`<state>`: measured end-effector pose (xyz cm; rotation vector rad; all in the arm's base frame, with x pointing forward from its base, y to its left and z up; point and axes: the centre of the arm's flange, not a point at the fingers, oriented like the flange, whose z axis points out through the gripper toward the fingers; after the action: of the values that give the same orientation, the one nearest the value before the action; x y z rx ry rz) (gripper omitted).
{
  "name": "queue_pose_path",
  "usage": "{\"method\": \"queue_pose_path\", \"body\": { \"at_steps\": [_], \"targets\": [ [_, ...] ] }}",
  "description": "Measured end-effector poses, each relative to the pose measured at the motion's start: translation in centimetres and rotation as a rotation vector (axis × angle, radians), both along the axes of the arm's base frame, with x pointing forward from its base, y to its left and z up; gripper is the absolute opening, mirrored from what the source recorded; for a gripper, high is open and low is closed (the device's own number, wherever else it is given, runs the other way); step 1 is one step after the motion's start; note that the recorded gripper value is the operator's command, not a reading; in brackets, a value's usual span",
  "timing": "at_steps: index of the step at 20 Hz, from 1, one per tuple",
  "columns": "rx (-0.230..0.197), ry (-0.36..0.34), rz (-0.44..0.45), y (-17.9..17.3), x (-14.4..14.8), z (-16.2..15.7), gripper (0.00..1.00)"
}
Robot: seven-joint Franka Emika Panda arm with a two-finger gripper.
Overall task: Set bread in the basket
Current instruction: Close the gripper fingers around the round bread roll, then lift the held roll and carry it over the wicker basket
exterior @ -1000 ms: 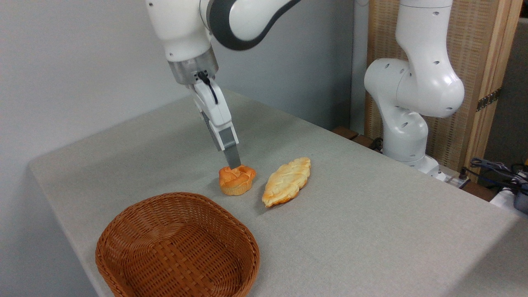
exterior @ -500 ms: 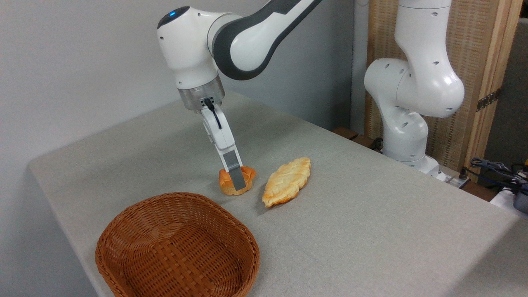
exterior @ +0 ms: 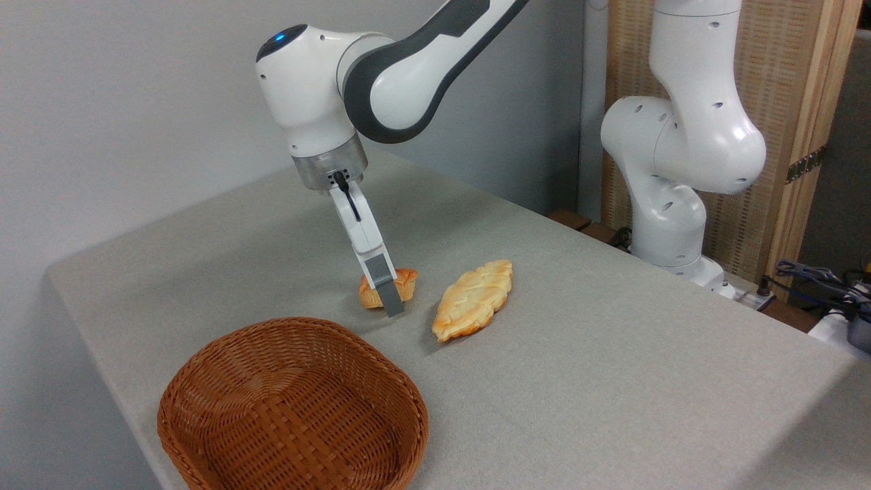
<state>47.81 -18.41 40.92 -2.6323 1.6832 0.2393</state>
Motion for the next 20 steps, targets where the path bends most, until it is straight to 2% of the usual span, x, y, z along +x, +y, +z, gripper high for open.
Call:
{"method": "queue_pose_path", "body": {
  "at_steps": [20],
  "targets": [
    [0.0,0.002,0.0,-0.03,0.02,-0.11,0.14]
  ]
}}
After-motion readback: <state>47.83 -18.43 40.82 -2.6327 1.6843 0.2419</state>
